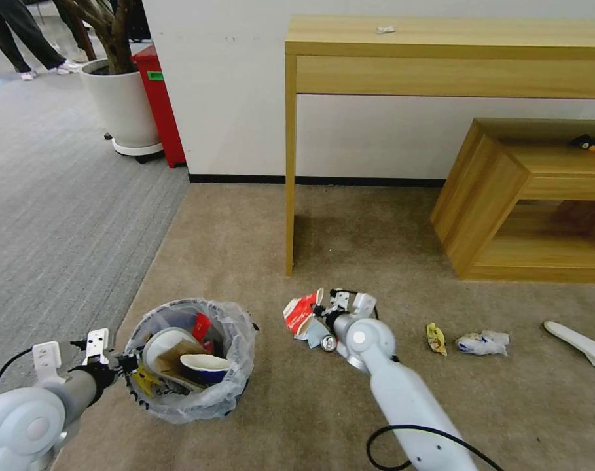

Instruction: Pick up the trash bin and place the garbage on the floor into it.

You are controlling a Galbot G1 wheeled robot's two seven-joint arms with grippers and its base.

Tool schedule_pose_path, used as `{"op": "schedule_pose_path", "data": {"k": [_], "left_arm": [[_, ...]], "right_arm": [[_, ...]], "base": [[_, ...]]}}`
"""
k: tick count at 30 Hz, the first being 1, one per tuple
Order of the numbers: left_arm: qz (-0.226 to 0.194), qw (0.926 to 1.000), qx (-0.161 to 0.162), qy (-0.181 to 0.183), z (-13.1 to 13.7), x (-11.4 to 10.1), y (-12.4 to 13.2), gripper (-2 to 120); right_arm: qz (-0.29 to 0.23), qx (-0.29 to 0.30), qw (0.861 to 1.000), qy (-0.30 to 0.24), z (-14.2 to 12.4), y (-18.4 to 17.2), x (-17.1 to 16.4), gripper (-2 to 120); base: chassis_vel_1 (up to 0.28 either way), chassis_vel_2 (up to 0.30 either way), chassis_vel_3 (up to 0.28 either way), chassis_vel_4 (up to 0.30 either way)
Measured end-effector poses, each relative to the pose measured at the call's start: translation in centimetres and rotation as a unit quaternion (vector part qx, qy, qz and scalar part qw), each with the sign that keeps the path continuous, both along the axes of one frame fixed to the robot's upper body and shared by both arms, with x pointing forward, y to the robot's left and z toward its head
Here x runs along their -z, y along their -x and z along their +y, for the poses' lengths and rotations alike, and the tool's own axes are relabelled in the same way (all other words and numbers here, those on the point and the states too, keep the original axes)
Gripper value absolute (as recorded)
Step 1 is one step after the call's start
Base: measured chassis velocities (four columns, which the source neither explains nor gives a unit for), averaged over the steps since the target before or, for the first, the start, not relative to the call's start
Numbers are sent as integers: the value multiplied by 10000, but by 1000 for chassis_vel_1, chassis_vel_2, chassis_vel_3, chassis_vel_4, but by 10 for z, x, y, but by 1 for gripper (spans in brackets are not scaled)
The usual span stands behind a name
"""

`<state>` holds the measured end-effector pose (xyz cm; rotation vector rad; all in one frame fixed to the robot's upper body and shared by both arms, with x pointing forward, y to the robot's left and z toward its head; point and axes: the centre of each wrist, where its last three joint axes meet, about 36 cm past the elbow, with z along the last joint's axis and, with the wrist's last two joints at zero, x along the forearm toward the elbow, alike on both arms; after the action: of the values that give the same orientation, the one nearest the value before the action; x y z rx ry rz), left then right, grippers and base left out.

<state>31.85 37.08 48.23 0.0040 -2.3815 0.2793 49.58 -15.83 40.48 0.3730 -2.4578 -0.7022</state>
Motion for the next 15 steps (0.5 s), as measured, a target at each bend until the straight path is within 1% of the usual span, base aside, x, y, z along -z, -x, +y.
{"op": "schedule_pose_path", "data": {"k": [1, 2, 3, 5, 6, 7, 9, 10, 13, 14, 15], "left_arm": [[0, 10000, 27, -2, -2, 0, -1, 0], [0, 10000, 27, -2, -2, 0, -1, 0], [4, 10000, 53, -16, -4, 0, -3, 0], [15, 9999, 96, -38, -6, 1, -5, 0], [15, 9999, 96, -38, -6, 1, -5, 0], [24, 9999, 121, -53, -7, 1, -6, 0], [42, 9998, 181, -84, -11, 1, -9, 0], [42, 9998, 181, -84, -11, 1, -9, 0], [73, 9994, 315, -120, -17, 3, -14, 0], [73, 9994, 315, -120, -17, 3, -14, 0], [78, 9993, 352, -128, -20, 3, -16, 0]], "right_arm": [[-340, -142, 9993, -34, -6, 0, -23, 0], [-340, -142, 9993, -34, -6, 0, -23, 0], [-667, -304, 9973, -78, -11, 0, -46, 0], [-1145, -620, 9914, -166, -19, 2, -83, 0], [-1145, -620, 9914, -166, -19, 2, -83, 0], [-1377, -833, 9867, -235, -23, 3, -101, 0], [-1652, -1259, 9774, -401, -25, 7, -130, 0], [-1652, -1259, 9774, -401, -25, 7, -130, 0], [-1701, -1976, 9619, -822, -10, 19, -165, 0], [-1701, -1976, 9619, -822, -10, 19, -165, 0], [-1652, -2163, 9581, -888, -4, 25, -171, 0]], "base": [[0, 0, 0, 0], [0, 0, 0, 0], [0, 0, 0, 0], [0, 0, 0, 0], [0, 0, 0, 0], [0, 0, 0, 0], [0, 0, 0, 0], [0, 0, 0, 0], [0, 0, 0, 0], [0, 0, 0, 0], [0, 0, 0, 0]]}}
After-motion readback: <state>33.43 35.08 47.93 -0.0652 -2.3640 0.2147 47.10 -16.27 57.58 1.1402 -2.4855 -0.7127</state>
